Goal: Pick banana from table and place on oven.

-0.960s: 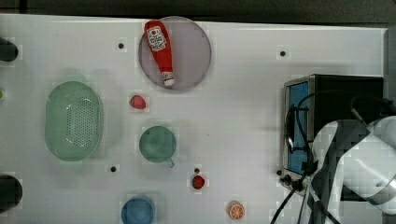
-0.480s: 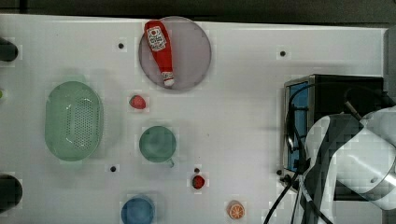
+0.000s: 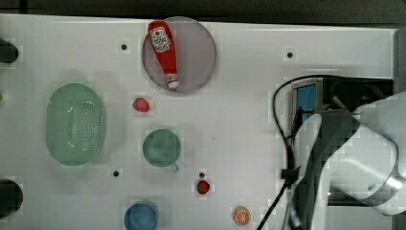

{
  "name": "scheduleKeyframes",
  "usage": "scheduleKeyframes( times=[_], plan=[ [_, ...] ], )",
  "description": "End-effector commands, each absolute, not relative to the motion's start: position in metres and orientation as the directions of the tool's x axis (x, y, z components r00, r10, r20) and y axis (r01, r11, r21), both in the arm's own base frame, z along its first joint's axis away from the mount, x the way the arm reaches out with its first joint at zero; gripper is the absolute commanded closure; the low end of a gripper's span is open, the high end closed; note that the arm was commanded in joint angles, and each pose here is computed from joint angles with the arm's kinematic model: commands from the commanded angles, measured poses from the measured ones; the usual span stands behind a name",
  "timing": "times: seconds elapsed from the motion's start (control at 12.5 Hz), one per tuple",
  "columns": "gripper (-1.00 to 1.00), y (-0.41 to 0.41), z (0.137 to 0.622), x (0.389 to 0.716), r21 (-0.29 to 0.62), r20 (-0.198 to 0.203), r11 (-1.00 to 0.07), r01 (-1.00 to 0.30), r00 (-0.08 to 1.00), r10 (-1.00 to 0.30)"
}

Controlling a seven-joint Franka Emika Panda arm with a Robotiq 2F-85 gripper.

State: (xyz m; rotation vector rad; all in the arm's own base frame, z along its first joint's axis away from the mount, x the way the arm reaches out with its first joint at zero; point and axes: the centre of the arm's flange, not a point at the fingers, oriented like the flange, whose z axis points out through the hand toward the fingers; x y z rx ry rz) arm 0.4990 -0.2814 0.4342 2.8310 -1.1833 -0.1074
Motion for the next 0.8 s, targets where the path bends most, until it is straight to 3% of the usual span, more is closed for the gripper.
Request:
scheduleKeyframes(
  times=[0.08,0.24,0.48,0.8],
  plan=[
    [-1.00,-0.132,0.525,0.535,-0.016,0.020,-0.795,-0.606,0.795,-0.606],
    [-1.00,-0.067,0.566,0.522,-0.044,0.033,-0.713,-0.700,0.712,-0.701],
    [-1.00,-0.017,0.594,0.477,0.022,-0.028,-0.588,-0.809,0.587,-0.809],
    [-1.00,-0.003,0.619,0.461,-0.014,0.005,-0.570,-0.822,0.570,-0.822]
  ],
)
